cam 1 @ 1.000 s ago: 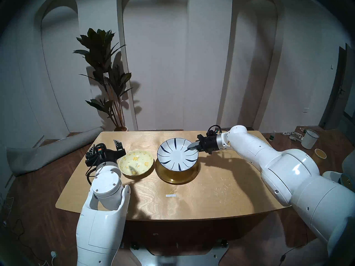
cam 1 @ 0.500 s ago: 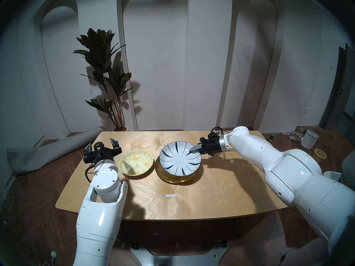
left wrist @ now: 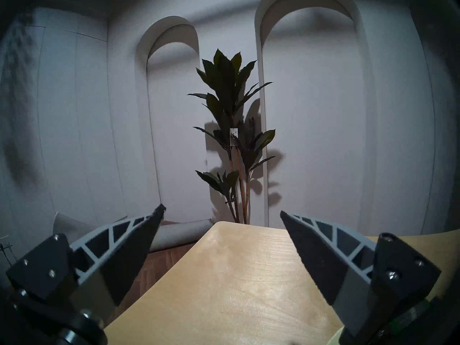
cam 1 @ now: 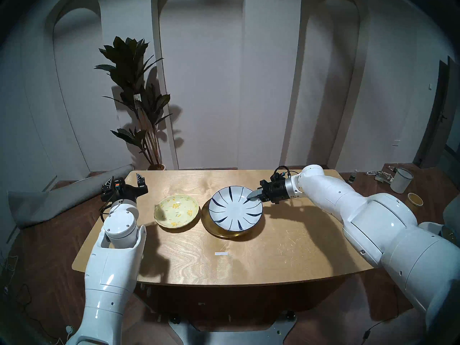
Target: Stack the plates into one stack
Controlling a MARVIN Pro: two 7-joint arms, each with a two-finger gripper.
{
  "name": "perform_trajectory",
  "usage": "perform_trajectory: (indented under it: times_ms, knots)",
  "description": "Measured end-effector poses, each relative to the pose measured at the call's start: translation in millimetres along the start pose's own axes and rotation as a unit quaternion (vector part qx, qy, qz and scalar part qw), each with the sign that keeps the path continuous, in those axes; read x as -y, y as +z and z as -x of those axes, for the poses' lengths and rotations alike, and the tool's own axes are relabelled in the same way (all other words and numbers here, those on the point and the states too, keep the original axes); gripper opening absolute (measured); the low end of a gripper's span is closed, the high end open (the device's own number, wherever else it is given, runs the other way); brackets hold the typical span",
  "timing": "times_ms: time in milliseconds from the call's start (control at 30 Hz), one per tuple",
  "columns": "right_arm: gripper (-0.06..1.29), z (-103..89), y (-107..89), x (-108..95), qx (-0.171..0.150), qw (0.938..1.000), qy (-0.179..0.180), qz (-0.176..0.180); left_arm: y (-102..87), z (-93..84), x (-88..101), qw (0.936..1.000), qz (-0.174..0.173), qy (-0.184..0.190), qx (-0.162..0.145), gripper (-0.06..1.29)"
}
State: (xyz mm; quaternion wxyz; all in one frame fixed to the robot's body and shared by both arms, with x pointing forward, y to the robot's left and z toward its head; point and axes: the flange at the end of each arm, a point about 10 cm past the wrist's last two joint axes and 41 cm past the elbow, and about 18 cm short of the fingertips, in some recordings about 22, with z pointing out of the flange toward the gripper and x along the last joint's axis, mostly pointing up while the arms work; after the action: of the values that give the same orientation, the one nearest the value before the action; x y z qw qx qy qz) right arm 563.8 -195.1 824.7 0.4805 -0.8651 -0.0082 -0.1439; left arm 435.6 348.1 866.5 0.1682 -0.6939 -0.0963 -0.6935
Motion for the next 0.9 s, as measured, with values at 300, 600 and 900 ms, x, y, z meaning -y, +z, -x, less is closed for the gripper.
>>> perform_trajectory:
  times_ms: [300, 600, 900]
  knots:
    - [-0.01, 2.1, 0.7, -5, -0.001, 0.9999, 0.01, 0.003, 11.1, -7.8, 11.8, 0.9977, 0.063, 0.014, 0.021, 1.25]
    - [-0.01, 7.3, -0.4, -16, -0.001, 0.9994, 0.029, 0.017, 16.1, -10.3, 18.2, 0.9954, 0.088, 0.018, 0.032, 1.25]
    - [-0.01, 5.9, 4.3, -13, -0.001, 0.9993, 0.032, 0.022, 17.7, -12.3, 20.1, 0.9946, 0.097, 0.019, 0.031, 1.25]
